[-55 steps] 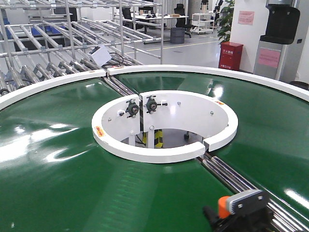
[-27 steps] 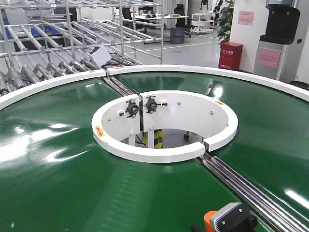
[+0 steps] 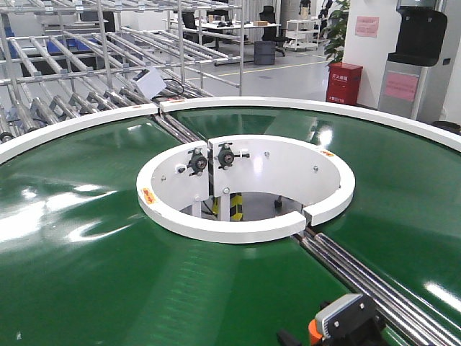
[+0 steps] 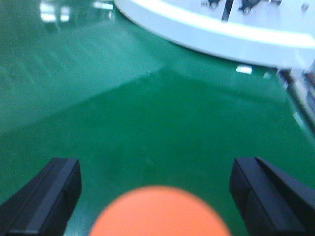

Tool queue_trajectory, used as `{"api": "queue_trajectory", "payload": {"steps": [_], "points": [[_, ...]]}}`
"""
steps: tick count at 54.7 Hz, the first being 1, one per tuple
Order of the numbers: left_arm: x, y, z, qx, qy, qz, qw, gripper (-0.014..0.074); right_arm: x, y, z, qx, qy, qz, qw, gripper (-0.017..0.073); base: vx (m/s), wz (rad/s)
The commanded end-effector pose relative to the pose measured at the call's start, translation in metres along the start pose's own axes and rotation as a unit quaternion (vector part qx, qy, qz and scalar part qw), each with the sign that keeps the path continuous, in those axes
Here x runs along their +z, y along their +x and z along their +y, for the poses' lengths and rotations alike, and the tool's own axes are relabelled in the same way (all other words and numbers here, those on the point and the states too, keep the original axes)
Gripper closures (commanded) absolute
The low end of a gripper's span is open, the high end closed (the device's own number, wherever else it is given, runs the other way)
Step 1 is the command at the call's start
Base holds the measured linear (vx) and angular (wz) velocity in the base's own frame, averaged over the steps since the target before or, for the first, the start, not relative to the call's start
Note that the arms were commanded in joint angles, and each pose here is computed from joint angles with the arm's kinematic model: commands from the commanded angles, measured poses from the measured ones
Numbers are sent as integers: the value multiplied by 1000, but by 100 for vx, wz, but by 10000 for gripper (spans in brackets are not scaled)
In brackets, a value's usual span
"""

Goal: Grab orange capacitor from left shelf to right conveyor
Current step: 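Lower the held cylinder onto the green belt with the right gripper, then open the right gripper and withdraw it from the cylinder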

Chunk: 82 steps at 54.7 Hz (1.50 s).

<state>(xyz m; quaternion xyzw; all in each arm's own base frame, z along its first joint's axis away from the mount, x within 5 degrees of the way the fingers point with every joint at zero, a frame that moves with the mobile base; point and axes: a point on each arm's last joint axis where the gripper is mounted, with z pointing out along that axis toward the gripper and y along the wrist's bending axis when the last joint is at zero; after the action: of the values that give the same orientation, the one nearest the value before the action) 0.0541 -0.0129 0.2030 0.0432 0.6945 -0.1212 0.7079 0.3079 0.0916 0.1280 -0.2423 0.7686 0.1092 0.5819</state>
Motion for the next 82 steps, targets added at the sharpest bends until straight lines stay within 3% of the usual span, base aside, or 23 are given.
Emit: {"api": "queue_trajectory", "payload": {"steps": [1, 13, 17, 22, 26, 30, 31, 36, 54, 82], "points": [[-2, -18, -2, -5, 8, -57, 998, 600, -12, -45, -6, -14, 14, -89, 996, -96, 0, 0], [-2, -18, -2, -5, 8, -57, 998, 600, -51, -98, -9, -30, 36, -120, 992, -34, 0, 0], [-2, -18, -2, -5, 8, -57, 998, 600, -67, -113, -10, -22, 47, -121, 991, 25, 0, 0], [-2, -18, -2, -5, 8, -57, 998, 600, -94, -130, -10, -6, 66, -108, 992, 157, 0, 0], [-2, -18, -2, -5, 8, -57, 998, 600, -118, -138, -10, 14, 84, -80, 993, 354, 0, 0], [-2, -18, -2, -5, 8, -57, 998, 600, -143, -142, -10, 51, 109, -50, 992, 561, 0, 0], [-2, -18, -2, -5, 8, -57, 998, 600, -150, -143, -10, 63, 116, -43, 990, 575, 0, 0], [-2, -18, -2, -5, 8, -57, 998, 600, -178, -141, -6, 80, 138, -27, 987, 572, 0, 0], [-2, -18, -2, -5, 8, -57, 998, 600, -243, -114, 17, 63, 151, -101, 981, 570, 0, 0], [-2, -18, -2, -5, 8, -57, 998, 600, -256, -112, 20, 61, 154, -127, 978, 570, 0, 0]]}}
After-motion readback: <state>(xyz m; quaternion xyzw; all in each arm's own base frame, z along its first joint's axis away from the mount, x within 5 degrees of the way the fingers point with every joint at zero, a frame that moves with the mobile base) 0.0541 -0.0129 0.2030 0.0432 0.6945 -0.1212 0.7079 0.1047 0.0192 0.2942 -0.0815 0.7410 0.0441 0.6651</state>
